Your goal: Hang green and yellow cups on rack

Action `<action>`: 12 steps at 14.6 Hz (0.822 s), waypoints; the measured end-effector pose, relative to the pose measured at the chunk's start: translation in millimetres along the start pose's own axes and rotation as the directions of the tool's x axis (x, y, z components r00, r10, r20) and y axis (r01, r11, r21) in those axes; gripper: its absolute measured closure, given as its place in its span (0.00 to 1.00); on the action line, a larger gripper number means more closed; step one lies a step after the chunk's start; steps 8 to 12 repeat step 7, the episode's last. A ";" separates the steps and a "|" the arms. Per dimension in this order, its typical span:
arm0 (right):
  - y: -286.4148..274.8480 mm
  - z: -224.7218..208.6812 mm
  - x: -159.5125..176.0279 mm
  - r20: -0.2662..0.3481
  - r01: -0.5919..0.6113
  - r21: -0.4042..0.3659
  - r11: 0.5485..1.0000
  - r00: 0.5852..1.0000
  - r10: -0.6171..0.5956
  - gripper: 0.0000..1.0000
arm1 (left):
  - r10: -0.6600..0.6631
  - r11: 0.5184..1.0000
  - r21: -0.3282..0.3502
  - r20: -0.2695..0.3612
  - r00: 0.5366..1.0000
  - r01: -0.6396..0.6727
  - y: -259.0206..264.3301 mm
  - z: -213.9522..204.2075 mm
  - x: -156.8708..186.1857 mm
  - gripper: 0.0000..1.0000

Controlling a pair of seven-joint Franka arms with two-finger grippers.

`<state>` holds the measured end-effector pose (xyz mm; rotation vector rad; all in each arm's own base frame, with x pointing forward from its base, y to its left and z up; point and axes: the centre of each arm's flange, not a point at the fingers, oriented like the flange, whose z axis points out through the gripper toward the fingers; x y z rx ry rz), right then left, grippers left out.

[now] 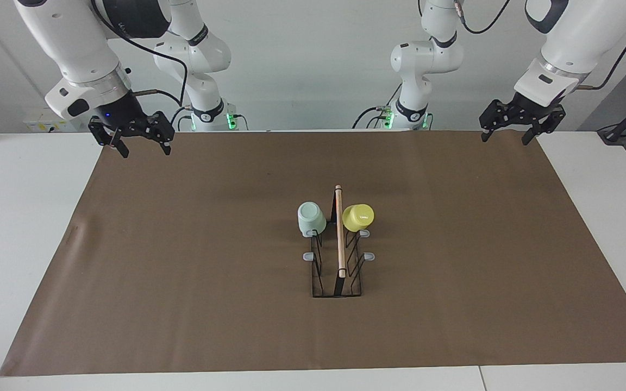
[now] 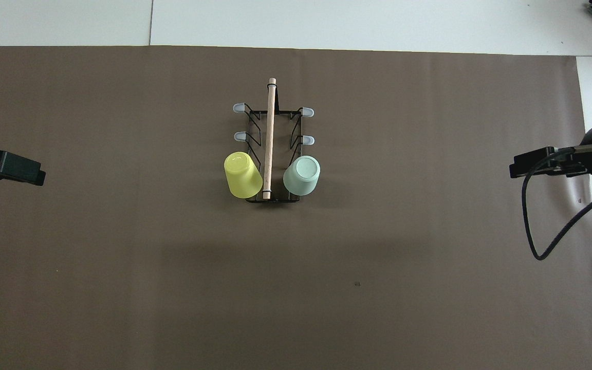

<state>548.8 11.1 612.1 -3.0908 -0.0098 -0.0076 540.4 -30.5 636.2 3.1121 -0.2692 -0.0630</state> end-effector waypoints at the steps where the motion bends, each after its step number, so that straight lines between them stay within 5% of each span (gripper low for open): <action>1: 0.3 0.0 0.0 0.000 -0.001 0.000 1.000 1.000 0.001 0.00 | 0.000 1.000 0.000 0.000 1.000 0.000 0.0 0.0 0.0 0.00; 12: 2.6 -0.1 0.0 0.000 -0.005 0.000 1.000 1.000 0.005 0.00 | 0.000 1.000 0.000 0.000 1.000 0.000 0.0 0.0 0.0 0.00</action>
